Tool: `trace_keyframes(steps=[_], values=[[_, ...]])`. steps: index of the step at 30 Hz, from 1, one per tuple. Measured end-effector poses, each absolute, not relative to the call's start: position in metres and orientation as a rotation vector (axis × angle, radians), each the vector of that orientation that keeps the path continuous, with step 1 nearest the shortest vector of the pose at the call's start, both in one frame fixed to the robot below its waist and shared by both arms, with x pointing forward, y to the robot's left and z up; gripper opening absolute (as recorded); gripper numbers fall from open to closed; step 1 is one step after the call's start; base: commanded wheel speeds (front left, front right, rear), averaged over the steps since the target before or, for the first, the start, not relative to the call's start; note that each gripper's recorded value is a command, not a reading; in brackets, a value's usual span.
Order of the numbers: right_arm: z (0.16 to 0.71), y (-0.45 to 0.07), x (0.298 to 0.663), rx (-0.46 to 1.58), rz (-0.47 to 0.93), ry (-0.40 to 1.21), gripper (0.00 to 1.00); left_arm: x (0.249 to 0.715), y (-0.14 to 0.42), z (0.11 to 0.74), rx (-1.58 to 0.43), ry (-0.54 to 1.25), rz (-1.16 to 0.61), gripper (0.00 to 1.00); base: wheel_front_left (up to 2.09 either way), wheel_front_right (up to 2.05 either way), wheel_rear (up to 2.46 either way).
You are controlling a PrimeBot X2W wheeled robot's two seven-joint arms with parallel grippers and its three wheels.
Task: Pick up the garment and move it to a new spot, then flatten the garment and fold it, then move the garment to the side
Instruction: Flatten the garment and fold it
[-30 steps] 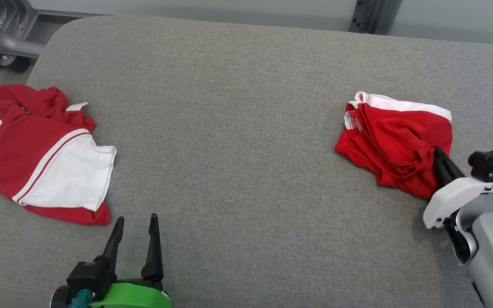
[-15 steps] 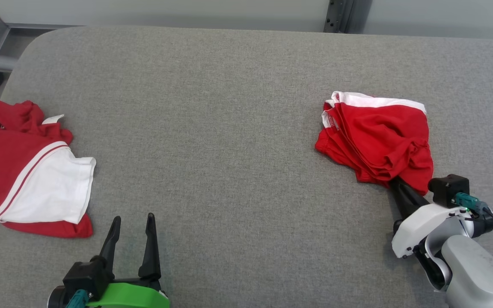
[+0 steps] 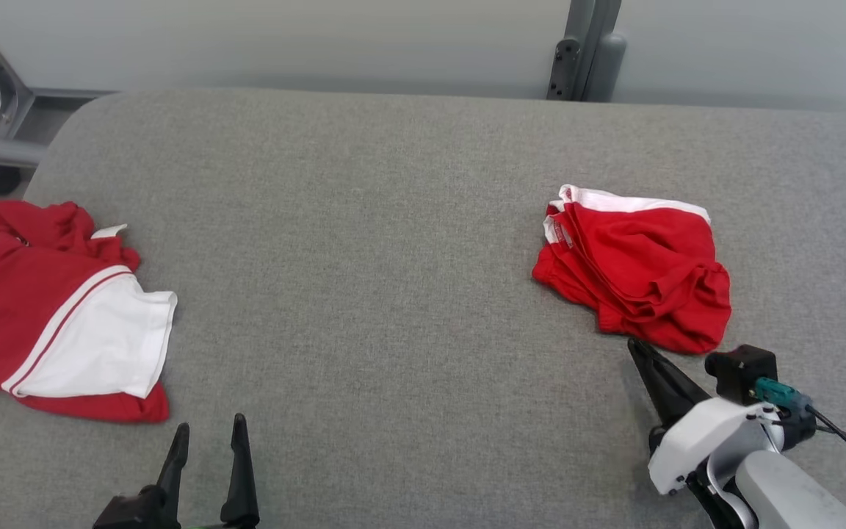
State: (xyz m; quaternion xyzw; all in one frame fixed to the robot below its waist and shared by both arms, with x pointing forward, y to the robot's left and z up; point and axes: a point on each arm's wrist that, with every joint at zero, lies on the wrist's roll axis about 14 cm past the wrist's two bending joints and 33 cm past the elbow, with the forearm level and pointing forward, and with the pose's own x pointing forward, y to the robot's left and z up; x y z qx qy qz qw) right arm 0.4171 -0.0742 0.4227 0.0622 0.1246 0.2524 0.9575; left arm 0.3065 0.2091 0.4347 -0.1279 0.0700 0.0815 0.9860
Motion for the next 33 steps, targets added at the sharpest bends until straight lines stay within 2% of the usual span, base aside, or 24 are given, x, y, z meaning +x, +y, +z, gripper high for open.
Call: trace_keyframes(steps=[9,15,23,28,33], values=[[0.489,-0.139,0.397,0.116,0.351,0.034,0.00,0.292,0.202,0.453,-0.279,0.073,0.144,1.00,0.00,0.00,0.00],[0.501,-0.187,0.389,0.086,0.220,-0.005,0.00,0.302,0.187,0.461,-0.278,0.053,0.083,1.00,0.00,0.00,0.00],[0.530,-0.214,0.443,0.034,0.164,-0.029,0.00,0.342,0.161,0.473,-0.263,0.024,-0.021,1.00,0.00,0.00,0.00],[0.496,-0.210,0.473,0.018,0.172,0.074,0.00,0.356,0.158,0.459,-0.261,0.072,-0.026,1.00,0.00,0.00,0.00],[0.448,-0.184,0.493,0.038,0.219,0.198,0.00,0.355,0.168,0.441,-0.257,0.127,0.019,1.00,0.00,0.00,0.00]])
